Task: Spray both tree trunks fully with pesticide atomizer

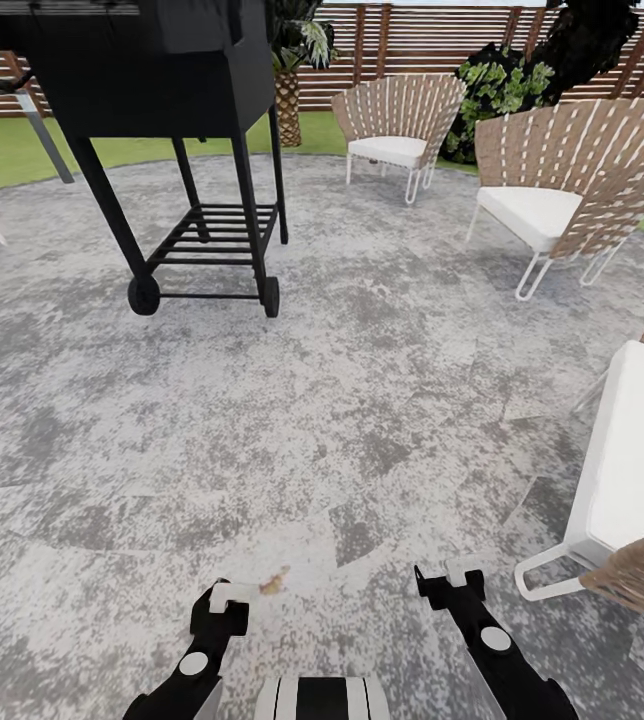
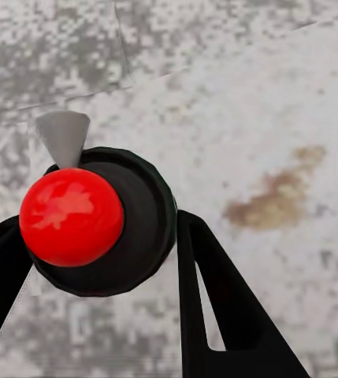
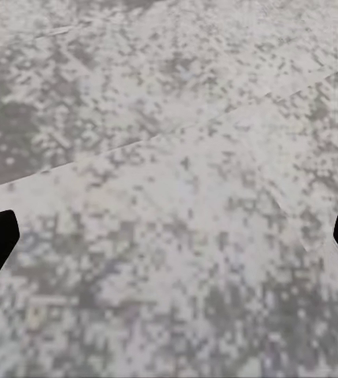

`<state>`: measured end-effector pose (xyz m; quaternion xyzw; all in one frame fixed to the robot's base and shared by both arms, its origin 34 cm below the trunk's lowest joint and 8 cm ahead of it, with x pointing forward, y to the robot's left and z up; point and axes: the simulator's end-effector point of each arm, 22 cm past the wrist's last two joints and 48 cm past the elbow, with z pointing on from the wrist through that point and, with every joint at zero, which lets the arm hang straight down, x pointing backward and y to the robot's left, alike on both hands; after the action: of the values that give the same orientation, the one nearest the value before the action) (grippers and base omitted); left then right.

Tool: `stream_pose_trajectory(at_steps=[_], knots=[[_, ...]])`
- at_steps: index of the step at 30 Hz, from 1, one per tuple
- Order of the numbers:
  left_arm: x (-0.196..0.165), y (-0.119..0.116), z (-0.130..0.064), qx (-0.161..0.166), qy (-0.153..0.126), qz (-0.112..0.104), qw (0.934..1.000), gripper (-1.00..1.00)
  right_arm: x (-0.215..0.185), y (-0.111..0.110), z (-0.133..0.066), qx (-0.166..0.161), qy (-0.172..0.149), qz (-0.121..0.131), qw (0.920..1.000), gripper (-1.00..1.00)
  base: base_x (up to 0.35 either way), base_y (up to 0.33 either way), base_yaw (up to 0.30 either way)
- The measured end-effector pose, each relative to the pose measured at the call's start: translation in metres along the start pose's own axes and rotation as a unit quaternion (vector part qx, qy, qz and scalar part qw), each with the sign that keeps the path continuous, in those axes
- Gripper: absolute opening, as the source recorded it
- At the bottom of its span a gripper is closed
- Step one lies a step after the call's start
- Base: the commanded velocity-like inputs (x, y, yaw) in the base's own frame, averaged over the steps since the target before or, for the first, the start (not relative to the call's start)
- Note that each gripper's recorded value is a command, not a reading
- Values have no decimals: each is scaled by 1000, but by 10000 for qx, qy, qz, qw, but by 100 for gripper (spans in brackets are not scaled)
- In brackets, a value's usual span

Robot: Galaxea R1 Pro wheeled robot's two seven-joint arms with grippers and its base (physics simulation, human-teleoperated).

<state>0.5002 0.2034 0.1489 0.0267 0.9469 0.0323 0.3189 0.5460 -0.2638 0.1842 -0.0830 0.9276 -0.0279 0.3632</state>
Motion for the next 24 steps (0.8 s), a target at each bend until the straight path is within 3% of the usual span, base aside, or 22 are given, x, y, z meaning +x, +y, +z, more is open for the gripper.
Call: stream_pose_trajectory(at_steps=[7,24], knots=[[-1,0,0,-1,-8,-4,10000,-100,0,0,0,3,-4,0,10000,100,0,79,0],[-8,1,-1,-13,-76,-7,10000,-100,-8,-1,-2,8,-73,-1,10000,100,0,305,0]])
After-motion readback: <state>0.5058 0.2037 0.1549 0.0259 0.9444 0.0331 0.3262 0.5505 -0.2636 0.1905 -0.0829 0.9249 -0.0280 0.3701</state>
